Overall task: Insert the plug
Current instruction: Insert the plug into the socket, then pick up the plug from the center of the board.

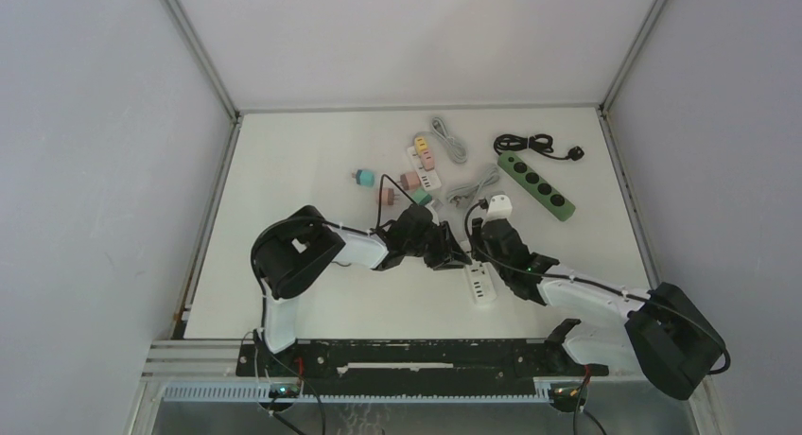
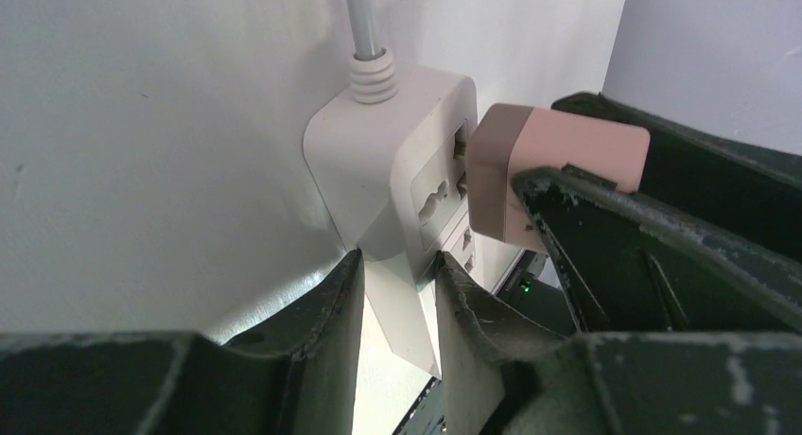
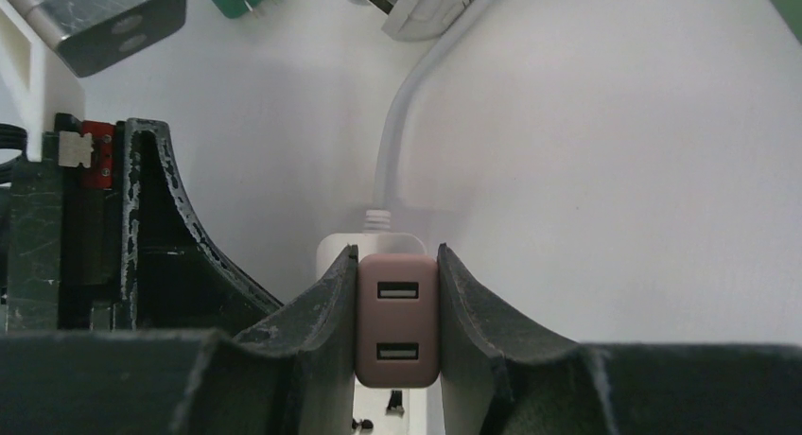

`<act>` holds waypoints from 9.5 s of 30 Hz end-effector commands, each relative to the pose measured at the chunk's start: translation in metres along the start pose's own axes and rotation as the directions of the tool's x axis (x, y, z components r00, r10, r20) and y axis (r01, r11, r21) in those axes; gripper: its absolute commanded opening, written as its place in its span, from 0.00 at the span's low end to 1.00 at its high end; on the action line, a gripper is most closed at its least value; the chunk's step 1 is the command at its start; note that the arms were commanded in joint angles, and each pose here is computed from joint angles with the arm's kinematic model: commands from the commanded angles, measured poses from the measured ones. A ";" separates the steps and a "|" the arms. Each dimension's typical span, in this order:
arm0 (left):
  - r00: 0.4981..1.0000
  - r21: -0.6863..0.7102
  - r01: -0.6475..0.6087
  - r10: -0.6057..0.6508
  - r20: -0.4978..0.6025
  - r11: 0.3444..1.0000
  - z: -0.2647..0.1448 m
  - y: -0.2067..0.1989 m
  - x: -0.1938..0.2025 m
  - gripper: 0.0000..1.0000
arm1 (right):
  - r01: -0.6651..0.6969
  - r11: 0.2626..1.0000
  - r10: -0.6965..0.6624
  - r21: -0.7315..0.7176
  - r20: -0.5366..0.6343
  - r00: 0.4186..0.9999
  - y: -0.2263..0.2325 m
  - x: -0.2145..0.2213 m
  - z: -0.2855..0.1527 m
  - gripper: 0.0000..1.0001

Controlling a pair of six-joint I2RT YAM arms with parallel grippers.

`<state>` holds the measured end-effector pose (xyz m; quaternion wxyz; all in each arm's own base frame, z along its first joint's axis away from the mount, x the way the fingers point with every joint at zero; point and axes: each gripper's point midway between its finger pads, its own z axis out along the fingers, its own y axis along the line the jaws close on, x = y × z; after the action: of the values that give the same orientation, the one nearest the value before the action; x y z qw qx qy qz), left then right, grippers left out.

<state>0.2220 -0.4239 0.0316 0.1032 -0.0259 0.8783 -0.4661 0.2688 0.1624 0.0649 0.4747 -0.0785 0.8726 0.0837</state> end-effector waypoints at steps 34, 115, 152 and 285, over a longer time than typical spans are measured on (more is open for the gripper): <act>0.992 -0.132 0.045 -0.029 0.125 0.990 -0.051 0.067 -0.051 0.35 | 0.096 0.992 -0.101 -0.082 -0.061 0.993 0.076 0.020 0.049 0.00; 0.983 -0.189 0.027 0.009 0.183 0.982 -0.061 0.072 -0.046 0.30 | 0.163 0.964 -0.003 0.211 -0.601 0.799 0.011 0.113 -0.013 0.00; 0.980 -0.172 0.007 0.027 0.199 0.985 -0.067 0.062 -0.043 0.32 | -0.009 0.995 0.036 0.098 -0.272 0.961 0.073 -0.024 -0.012 0.66; 0.702 -0.469 0.558 -0.088 0.707 0.685 -0.207 0.157 -0.259 0.81 | -0.162 0.971 0.113 0.173 0.264 0.958 -0.058 -0.047 -0.060 0.89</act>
<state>0.4210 -0.1327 0.0362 0.2493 -0.3296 0.9067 -0.0846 0.2502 0.0900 0.1127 0.5602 0.0378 0.8271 0.0274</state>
